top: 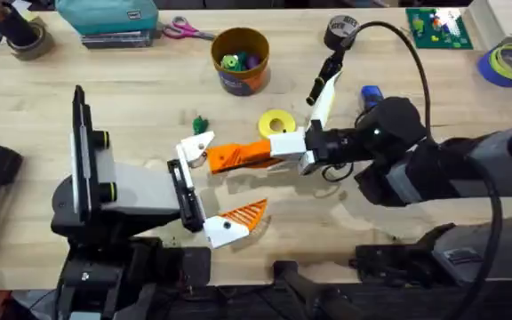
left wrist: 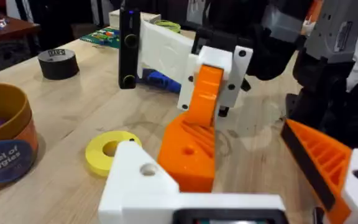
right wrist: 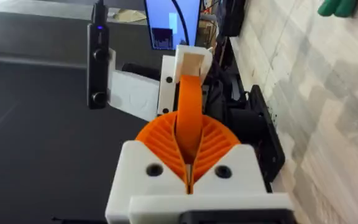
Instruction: Pick up the gripper from the table and insert it into the empty holder that is missing its gripper. Then pick up a screw, insert it into the mounting hole, and use the screwdriver to tighten it. Finally, clean up the table by picking up the vegetable and placing it into the bucket.
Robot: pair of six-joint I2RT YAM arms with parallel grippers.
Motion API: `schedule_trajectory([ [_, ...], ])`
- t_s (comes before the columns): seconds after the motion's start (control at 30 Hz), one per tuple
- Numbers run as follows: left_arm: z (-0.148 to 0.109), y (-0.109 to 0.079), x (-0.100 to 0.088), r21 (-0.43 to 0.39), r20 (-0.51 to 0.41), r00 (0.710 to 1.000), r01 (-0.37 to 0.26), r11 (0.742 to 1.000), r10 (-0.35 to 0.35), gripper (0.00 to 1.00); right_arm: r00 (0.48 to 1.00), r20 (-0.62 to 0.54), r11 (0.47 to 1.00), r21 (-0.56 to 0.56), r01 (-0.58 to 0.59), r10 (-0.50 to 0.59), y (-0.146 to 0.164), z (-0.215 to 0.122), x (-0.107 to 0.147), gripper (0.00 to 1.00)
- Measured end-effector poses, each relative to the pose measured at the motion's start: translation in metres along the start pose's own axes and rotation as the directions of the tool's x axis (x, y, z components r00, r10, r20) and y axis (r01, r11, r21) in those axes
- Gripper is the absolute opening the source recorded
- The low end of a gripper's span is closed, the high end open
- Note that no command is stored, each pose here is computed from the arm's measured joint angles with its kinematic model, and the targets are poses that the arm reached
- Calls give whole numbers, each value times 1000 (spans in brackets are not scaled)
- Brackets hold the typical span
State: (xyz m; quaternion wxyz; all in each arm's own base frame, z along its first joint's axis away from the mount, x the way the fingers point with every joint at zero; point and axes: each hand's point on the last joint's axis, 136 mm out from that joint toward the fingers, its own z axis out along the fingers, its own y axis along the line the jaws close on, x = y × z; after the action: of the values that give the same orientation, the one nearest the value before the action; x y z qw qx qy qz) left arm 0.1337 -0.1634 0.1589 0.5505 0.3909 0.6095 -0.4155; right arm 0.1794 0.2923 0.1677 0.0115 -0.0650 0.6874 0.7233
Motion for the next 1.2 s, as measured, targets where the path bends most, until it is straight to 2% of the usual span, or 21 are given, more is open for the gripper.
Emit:
schedule_trajectory([
  [1.2, 0, 0, 0, 0, 0, 1000, 6, 1000, -6, 986, 1000, -3, 1000, -4, -7, 7, -1, 12, -5, 9],
])
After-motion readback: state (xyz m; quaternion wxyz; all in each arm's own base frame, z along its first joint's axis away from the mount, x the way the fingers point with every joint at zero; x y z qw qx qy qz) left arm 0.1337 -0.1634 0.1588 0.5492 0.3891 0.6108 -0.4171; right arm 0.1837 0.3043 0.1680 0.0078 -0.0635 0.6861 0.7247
